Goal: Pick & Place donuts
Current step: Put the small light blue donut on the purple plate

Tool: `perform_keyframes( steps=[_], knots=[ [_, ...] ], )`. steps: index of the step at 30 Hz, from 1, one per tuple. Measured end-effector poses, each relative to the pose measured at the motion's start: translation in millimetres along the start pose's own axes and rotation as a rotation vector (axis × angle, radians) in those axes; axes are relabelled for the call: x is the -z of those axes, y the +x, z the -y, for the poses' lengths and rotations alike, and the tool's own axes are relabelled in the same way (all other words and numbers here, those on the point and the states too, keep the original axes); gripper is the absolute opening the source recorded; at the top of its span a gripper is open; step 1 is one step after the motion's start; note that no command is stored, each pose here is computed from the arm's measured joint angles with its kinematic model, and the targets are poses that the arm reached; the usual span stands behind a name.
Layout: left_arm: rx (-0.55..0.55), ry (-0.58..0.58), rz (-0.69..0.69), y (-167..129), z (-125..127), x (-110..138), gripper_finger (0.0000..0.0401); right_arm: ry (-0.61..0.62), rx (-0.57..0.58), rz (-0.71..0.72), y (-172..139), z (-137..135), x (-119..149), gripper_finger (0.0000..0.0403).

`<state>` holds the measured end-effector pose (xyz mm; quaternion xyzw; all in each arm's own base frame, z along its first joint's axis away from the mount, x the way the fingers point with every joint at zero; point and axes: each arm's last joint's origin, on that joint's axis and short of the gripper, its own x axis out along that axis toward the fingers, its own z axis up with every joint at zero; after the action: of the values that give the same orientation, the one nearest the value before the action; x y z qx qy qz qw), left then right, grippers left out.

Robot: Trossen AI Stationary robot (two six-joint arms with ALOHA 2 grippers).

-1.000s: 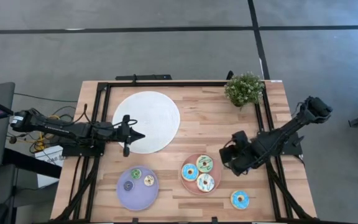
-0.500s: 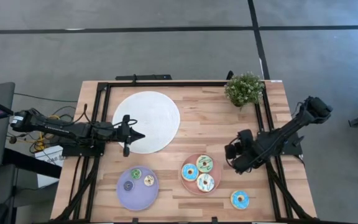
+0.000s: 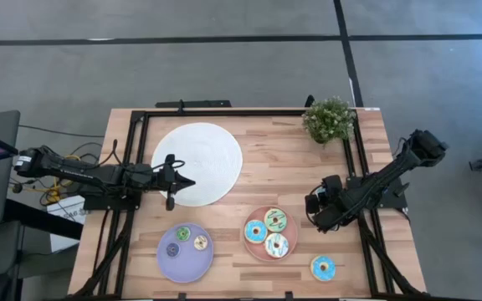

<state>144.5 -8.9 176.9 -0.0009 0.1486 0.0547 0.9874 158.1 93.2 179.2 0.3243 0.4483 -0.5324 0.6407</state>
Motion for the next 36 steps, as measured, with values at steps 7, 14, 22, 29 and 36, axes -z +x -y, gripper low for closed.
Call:
perform_keyframes(
  steps=[7,14,22,29,36],
  knots=[
    [0.000,0.000,0.000,0.0,0.0,-0.1,0.0000,-0.016,-0.003,-0.014,0.0,-0.6,0.6,0.0112],
    [0.000,0.000,0.000,0.0,0.0,-0.1,0.0000,0.015,-0.008,-0.015,0.0,-1.1,0.8,0.0189],
    [0.000,0.000,-0.001,0.0,0.0,0.0,0.0000,0.058,0.045,0.031,15.4,-12.5,7.0,0.0248],
    [0.022,0.000,-0.004,0.0,0.6,0.2,0.0000,0.131,0.131,0.074,32.6,-19.5,14.6,0.0249],
    [0.017,0.000,-0.004,0.0,0.4,0.3,0.0000,0.123,0.198,0.103,46.1,-23.8,18.1,0.0249]
  ],
)
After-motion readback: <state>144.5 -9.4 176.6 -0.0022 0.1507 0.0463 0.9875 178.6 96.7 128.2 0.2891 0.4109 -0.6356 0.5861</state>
